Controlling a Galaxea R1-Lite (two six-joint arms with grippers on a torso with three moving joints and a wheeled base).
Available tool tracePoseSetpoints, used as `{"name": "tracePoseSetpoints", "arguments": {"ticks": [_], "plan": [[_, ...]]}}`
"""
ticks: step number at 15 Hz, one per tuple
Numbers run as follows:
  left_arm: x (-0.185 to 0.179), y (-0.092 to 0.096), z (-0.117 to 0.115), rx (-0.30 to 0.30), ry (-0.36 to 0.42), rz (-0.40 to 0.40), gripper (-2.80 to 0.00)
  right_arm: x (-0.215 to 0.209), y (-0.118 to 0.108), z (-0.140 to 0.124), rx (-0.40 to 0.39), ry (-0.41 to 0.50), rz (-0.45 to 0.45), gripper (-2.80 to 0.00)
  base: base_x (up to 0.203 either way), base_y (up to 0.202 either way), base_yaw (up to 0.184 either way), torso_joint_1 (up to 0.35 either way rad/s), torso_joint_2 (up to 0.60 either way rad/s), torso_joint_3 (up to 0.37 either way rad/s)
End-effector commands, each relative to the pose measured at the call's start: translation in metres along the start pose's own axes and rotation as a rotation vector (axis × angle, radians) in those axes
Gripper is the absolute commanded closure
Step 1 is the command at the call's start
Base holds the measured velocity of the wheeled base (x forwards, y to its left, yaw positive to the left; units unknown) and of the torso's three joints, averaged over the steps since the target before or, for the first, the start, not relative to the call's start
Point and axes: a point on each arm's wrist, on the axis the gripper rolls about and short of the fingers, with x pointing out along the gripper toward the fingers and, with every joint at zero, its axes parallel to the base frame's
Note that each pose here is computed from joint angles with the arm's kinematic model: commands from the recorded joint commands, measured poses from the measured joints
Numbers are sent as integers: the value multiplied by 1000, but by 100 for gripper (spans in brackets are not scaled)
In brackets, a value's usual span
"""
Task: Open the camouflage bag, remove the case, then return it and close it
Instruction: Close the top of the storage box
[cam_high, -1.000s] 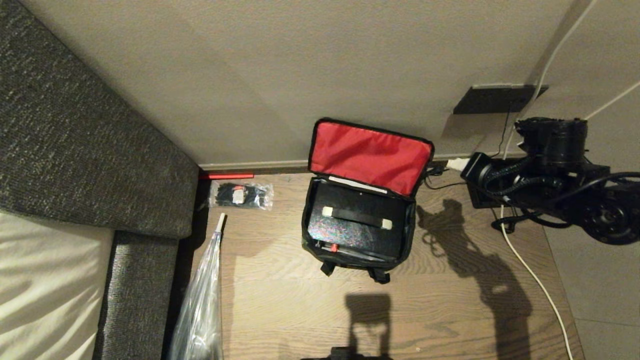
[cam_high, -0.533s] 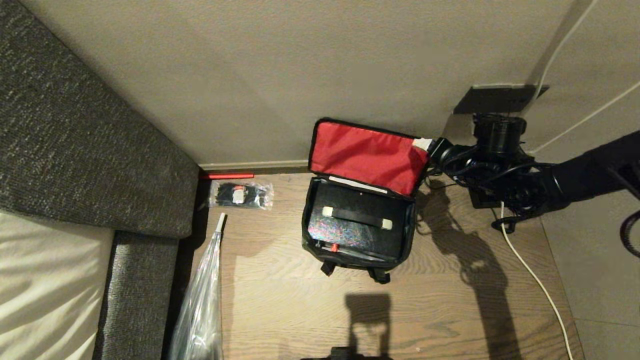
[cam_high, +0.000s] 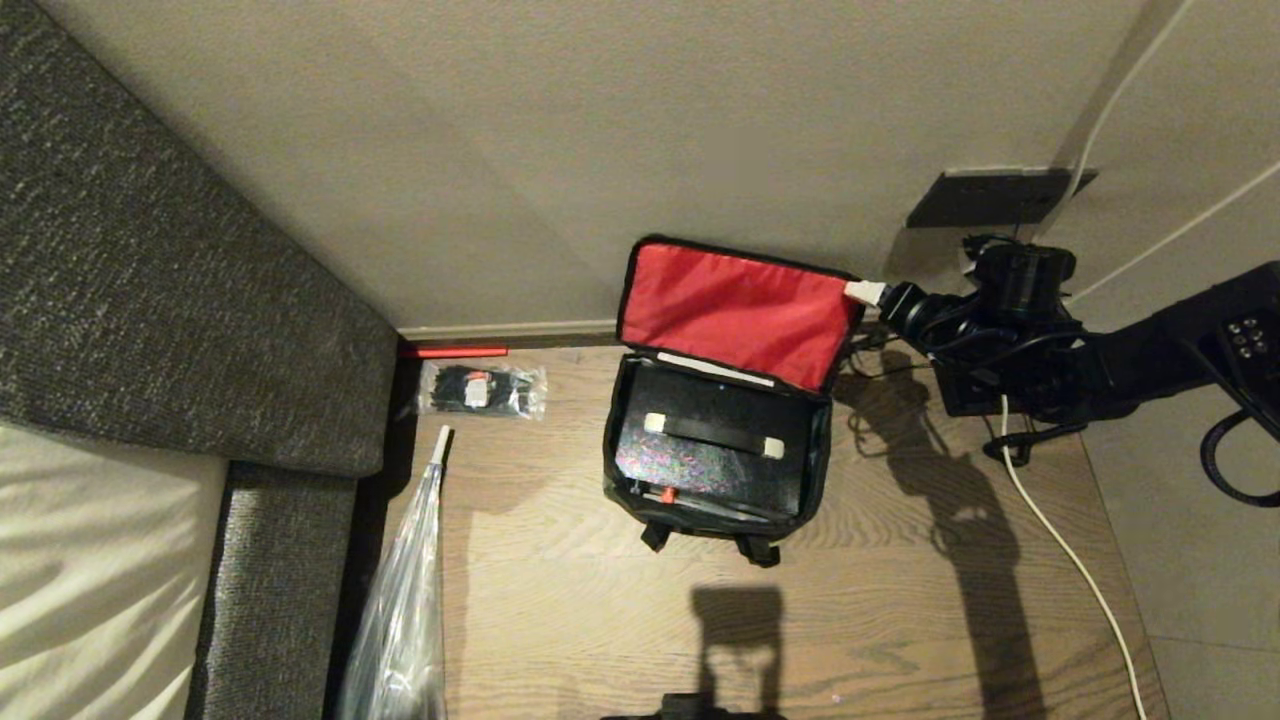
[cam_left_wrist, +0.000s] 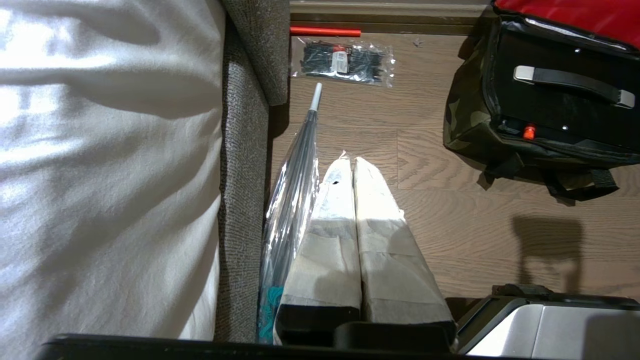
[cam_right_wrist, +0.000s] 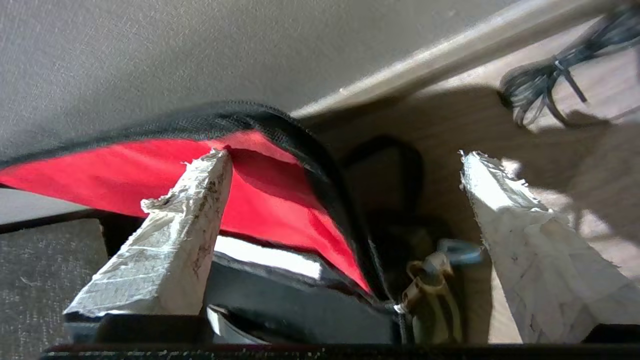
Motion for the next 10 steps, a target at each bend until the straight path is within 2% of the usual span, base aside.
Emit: {"name": "tracePoseSetpoints", "arguments": {"ticks": [1, 3, 5, 7, 10], "plan": [[0, 0, -1, 0, 2, 1, 0, 5, 0, 1, 24, -34, 33, -280, 0, 0, 0, 0, 0, 0], [0, 0, -1, 0, 3, 1, 0, 7, 5, -2, 92, -24, 62, -280, 0, 0, 0, 0, 0, 0], [0, 0, -1, 0, 1, 1, 0, 7, 7, -2, 98, 12, 117, -280, 0, 0, 0, 0, 0, 0], [0, 0, -1, 0, 1, 1, 0, 7, 11, 0, 95, -2, 168, -280, 0, 0, 0, 0, 0, 0], [0, 0, -1, 0, 1, 1, 0, -2, 27, 12, 189, -11, 290, -280, 0, 0, 0, 0, 0, 0]]}}
